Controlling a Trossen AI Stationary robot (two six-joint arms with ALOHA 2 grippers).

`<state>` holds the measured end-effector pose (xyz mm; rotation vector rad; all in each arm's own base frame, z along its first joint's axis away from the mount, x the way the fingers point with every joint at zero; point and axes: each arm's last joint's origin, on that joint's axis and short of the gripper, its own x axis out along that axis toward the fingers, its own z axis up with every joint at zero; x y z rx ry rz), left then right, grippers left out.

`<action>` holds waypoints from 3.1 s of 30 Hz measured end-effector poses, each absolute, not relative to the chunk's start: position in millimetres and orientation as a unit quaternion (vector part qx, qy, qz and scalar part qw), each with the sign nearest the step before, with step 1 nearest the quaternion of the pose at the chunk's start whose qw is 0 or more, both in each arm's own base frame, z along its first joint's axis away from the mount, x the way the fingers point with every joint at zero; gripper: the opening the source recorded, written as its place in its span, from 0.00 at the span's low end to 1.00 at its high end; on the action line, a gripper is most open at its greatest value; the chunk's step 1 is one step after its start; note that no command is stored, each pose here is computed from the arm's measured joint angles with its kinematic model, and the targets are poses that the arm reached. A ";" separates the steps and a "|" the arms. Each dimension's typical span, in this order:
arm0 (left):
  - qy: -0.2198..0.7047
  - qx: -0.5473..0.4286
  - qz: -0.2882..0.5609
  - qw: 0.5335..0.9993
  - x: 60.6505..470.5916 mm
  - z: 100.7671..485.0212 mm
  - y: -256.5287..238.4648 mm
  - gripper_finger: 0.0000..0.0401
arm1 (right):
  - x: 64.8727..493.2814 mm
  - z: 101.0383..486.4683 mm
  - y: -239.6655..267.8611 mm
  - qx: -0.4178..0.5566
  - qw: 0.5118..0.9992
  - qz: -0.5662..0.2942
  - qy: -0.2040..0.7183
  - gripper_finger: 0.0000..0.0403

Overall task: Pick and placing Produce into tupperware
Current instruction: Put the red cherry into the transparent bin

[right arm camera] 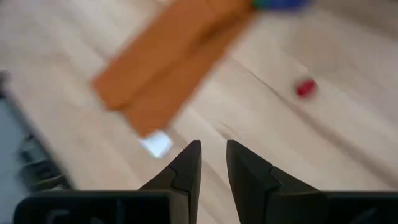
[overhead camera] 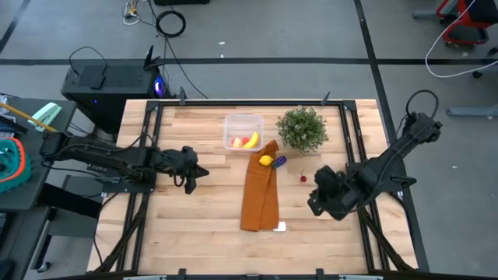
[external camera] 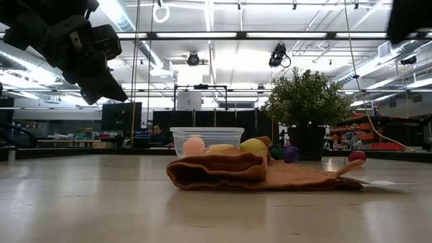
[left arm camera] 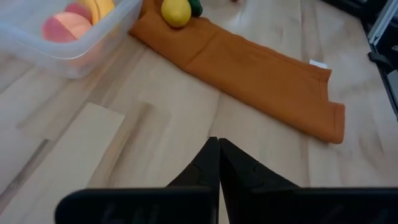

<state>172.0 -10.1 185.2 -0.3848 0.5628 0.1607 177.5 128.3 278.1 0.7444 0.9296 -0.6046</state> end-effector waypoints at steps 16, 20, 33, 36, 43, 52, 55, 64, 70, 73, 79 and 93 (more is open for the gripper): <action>0.282 -0.240 0.098 0.924 170.7 183.2 -9.7 0.01 | 173.7 190.4 103.9 0.448 0.704 -0.388 0.390 0.36; 0.282 -0.246 0.100 0.922 170.6 183.0 -9.7 0.04 | 185.7 190.5 83.2 0.441 0.700 -0.403 0.391 0.49; 0.284 -0.240 0.096 0.924 170.6 183.1 -9.8 0.02 | 203.1 190.6 41.2 0.514 0.633 -0.452 0.362 0.83; 0.289 -0.234 0.081 0.925 170.6 183.0 -10.6 0.05 | 203.7 187.9 36.2 0.527 0.608 -0.471 0.362 0.82; 0.296 -0.201 0.048 0.932 170.7 183.1 -12.2 0.06 | 209.7 175.1 33.3 0.533 0.573 -0.495 0.378 0.76; 0.295 -0.204 0.046 0.932 170.9 183.5 -12.4 0.02 | 217.8 156.4 35.9 0.518 0.554 -0.508 0.408 0.75; 0.295 -0.205 0.046 0.932 171.0 183.5 -12.3 0.05 | 221.1 151.3 36.5 0.515 0.554 -0.509 0.410 0.75; 0.293 -0.215 0.049 0.930 171.1 183.6 -12.3 0.04 | 224.3 143.9 36.7 0.504 0.556 -0.517 0.411 0.74; 0.292 -0.215 0.049 0.931 171.3 184.0 -12.4 0.02 | 224.4 143.8 36.2 0.500 0.561 -0.521 0.405 0.70; 0.291 -0.215 0.049 0.931 171.3 184.1 -12.4 0.04 | 224.4 143.8 36.2 0.498 0.563 -0.519 0.407 0.68; 0.291 -0.215 0.049 0.931 171.4 184.1 -12.4 0.06 | 224.4 143.8 36.2 0.498 0.563 -0.519 0.407 0.66; 0.290 -0.215 0.048 0.931 171.4 184.2 -12.4 0.05 | 225.7 143.9 36.9 0.509 0.558 -0.514 0.407 0.63</action>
